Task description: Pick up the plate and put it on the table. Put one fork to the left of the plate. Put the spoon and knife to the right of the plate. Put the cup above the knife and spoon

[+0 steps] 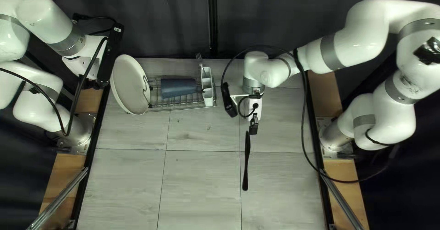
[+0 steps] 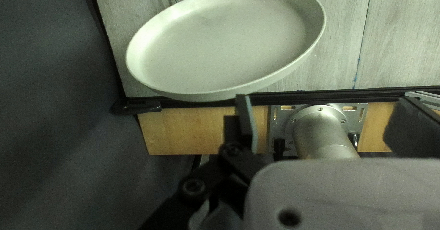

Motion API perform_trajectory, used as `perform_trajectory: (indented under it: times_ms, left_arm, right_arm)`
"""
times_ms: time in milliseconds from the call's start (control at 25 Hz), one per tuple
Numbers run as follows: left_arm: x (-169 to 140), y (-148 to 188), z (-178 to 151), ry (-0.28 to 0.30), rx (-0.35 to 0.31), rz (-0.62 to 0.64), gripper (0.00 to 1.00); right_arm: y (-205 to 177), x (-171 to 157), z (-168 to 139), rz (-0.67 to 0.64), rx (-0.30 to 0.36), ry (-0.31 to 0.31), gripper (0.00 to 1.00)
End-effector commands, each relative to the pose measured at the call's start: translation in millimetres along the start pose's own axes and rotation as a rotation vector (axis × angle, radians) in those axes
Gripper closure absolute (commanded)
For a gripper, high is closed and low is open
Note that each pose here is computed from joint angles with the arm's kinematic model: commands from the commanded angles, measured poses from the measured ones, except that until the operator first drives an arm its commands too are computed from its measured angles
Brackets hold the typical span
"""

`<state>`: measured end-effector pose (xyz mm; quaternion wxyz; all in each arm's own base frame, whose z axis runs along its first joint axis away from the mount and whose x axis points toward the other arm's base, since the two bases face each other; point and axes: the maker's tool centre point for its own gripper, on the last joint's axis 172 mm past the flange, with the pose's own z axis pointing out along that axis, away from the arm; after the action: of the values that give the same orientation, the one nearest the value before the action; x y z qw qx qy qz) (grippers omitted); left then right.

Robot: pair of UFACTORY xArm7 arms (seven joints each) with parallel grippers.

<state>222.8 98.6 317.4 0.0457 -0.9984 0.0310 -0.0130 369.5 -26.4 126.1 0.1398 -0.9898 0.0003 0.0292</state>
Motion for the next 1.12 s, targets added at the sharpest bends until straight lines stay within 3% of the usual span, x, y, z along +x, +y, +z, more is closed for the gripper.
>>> perform_trajectory:
  times_ms: [40,240,640,880,1120]
  left_arm:
    - [0.0,0.0,0.0,0.000,0.000,0.000,0.00]
    - [0.0,0.0,0.0,0.000,0.000,0.000,0.00]
    - [0.0,0.0,0.0,0.000,0.000,0.000,0.00]
    - [0.0,0.0,0.0,0.000,0.000,0.000,0.00]
    - [0.0,0.0,0.0,0.000,0.000,0.000,0.00]
  right_arm:
    - [-6.7,16.0,-51.4,0.079,-0.155,0.029,0.00]
    - [-2.9,48.5,-81.0,0.136,-0.295,0.055,0.00]
    - [2.3,55.3,-74.0,0.140,-0.318,0.048,0.00]
    - [37.3,101.3,-76.9,0.074,-0.420,0.165,0.00]
    - [66.4,143.0,-76.6,0.009,-0.486,0.240,0.00]
